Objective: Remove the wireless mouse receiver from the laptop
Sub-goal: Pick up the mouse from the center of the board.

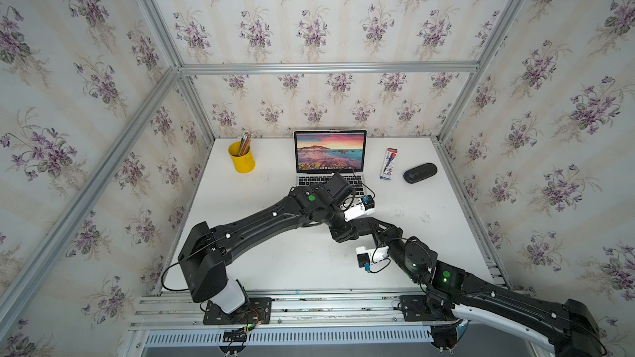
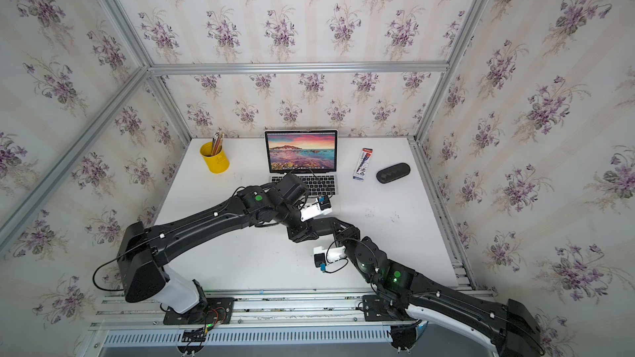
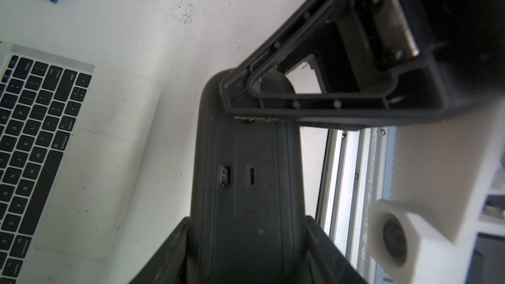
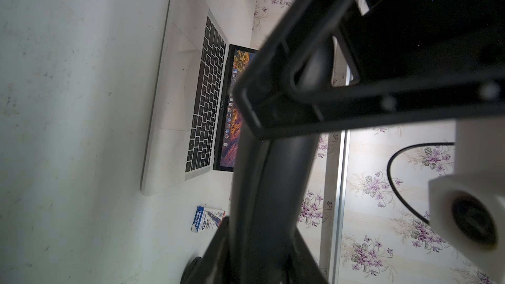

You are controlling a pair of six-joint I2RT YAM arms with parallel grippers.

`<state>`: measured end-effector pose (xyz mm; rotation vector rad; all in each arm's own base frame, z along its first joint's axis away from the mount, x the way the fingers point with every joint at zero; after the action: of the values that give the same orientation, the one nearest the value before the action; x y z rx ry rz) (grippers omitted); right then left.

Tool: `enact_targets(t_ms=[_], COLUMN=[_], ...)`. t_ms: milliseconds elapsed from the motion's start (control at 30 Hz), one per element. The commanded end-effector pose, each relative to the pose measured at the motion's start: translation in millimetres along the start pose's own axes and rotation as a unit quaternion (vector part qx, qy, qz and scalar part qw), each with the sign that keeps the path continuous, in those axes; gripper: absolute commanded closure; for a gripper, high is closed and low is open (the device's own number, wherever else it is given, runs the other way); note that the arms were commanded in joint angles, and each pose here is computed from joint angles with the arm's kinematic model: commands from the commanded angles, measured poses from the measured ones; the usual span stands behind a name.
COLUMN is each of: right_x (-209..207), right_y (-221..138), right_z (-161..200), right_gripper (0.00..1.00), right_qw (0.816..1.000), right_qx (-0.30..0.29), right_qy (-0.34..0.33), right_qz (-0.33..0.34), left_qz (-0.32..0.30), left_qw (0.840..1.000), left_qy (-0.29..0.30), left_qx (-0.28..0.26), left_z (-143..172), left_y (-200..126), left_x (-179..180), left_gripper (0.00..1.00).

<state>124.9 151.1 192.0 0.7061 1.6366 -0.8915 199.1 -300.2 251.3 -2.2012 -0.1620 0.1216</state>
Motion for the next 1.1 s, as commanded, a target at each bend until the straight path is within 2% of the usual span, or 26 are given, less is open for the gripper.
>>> enact_targets(t_ms=[0, 100, 567, 700, 833, 867, 900, 967, 1067], right_x=[-6, -7, -18, -18, -17, -17, -17, -17, -16], right_y=[-1, -1, 3, 3, 3, 3, 2, 2, 1], right_z=[-3, -4, -7, -8, -7, -7, -7, -6, -5], right_gripper=[0.94, 1.00, 1.00, 1.00, 1.00, 1.00, 1.00, 1.00, 1.00], right_qw=[1.000, 1.000, 0.998, 0.998, 0.997, 0.997, 0.996, 0.995, 0.991], right_qx=[-0.014, -0.013, -0.009, -0.009, -0.009, -0.009, -0.008, -0.004, 0.004], right_qy=[0.018, 0.022, 0.061, 0.068, 0.076, 0.078, 0.083, 0.100, 0.132], right_qz=[0.009, 0.012, 0.010, 0.008, 0.001, -0.001, -0.004, -0.012, -0.029], left_qz=[-0.070, -0.067, -0.038, -0.041, -0.032, -0.034, -0.038, -0.048, -0.097], left_qw=[0.998, 0.998, 0.997, 0.996, 0.995, 0.995, 0.994, 0.992, 0.987], left_qy=[0.000, 0.003, 0.038, 0.044, 0.051, 0.052, 0.054, 0.058, 0.060], left_qx=[-0.005, -0.012, -0.060, -0.068, -0.080, -0.083, -0.087, -0.096, -0.109], left_z=[-3, -3, 3, 4, 2, 2, 2, 2, 4], left_y=[-3, -4, -8, -10, -14, -15, -17, -22, -34], left_x=[14, 12, -3, -4, -7, -7, -7, -8, -6], left_gripper=[0.39, 0.39, 0.31, 0.25, 0.14, 0.11, 0.02, 0.01, 0.01])
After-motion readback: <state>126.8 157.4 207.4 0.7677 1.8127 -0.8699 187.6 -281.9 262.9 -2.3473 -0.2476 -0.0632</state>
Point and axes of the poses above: each gripper's point midway between its finger pads, its own y axis out along the fingers, its own x axis along the line the jaws close on, z = x × y, the point moved 9 cm from there along -y, back along the fingers, and after that the axes turned 8 degrees about y, right-handed, at the moved point
